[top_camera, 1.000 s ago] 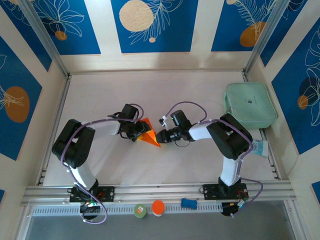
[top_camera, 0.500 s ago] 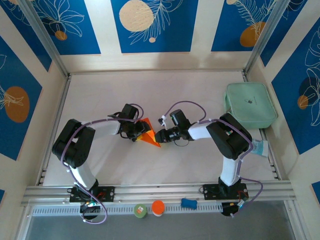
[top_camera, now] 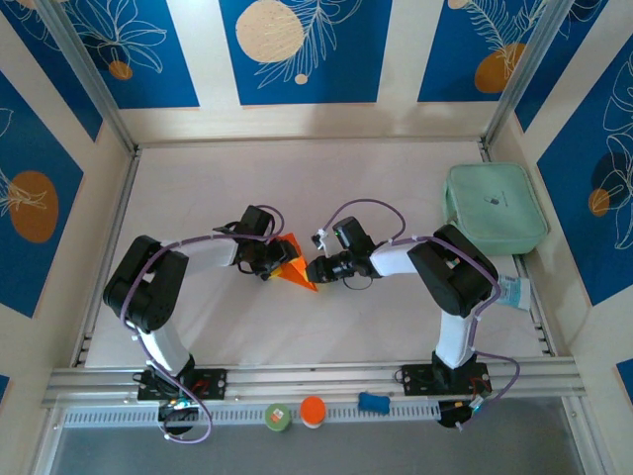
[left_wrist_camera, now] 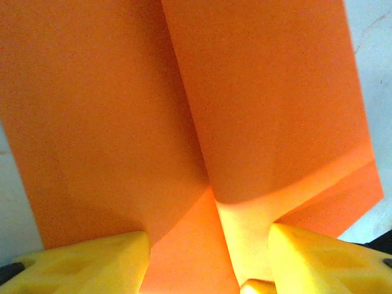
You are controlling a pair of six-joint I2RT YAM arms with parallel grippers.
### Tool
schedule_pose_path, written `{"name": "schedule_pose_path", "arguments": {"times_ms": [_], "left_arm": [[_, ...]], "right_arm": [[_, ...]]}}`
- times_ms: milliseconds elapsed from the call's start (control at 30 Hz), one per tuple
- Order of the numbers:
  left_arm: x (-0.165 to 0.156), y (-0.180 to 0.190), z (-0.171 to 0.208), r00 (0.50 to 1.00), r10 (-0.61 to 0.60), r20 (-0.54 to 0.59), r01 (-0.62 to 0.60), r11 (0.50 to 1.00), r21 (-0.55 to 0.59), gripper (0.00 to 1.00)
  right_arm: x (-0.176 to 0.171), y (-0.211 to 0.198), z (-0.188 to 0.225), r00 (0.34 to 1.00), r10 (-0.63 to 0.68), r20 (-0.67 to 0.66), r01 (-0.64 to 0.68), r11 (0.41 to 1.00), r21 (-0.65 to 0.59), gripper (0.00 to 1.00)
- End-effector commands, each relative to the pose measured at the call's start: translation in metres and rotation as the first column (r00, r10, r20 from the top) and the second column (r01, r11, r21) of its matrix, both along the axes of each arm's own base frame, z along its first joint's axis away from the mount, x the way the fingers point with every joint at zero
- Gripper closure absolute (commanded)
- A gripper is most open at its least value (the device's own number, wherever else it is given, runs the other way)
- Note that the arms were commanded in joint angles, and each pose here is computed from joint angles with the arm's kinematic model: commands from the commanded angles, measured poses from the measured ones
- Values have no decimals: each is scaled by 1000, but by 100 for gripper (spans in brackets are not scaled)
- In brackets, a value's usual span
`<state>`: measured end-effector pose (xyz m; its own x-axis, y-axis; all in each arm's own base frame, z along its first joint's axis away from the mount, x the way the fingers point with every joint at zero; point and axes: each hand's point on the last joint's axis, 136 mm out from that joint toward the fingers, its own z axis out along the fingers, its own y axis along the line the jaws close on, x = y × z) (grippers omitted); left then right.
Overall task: Fold a paper plane with a square sheet of paper (pick it up from the middle)
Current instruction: Fourth fold the wing at the center of the table.
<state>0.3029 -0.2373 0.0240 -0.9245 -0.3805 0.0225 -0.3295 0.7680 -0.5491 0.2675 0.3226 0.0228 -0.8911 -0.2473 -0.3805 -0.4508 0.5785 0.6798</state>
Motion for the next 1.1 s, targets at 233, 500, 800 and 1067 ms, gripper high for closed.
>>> {"name": "schedule_pose_path", "arguments": {"times_ms": [233,500,800,1067], "left_arm": [[-39,32,-44,988,27,-153,-2,986,165,40],[-16,12,-7,1000,-17,-6,17,999,47,39],[0,19,43,983,-40,180,33,999,42,36],[9,9,63,939,-67,338,93,994,-63,45]], "right_arm": [[1,1,3,999,25,-48,-21,997,72,96],[-2,1,-3,994,35,-107,-25,996,88,99],[-3,1,-9,981,37,-190,-23,997,73,100],[-1,-3,-21,963,-3,-270,12,1000,29,100]]}}
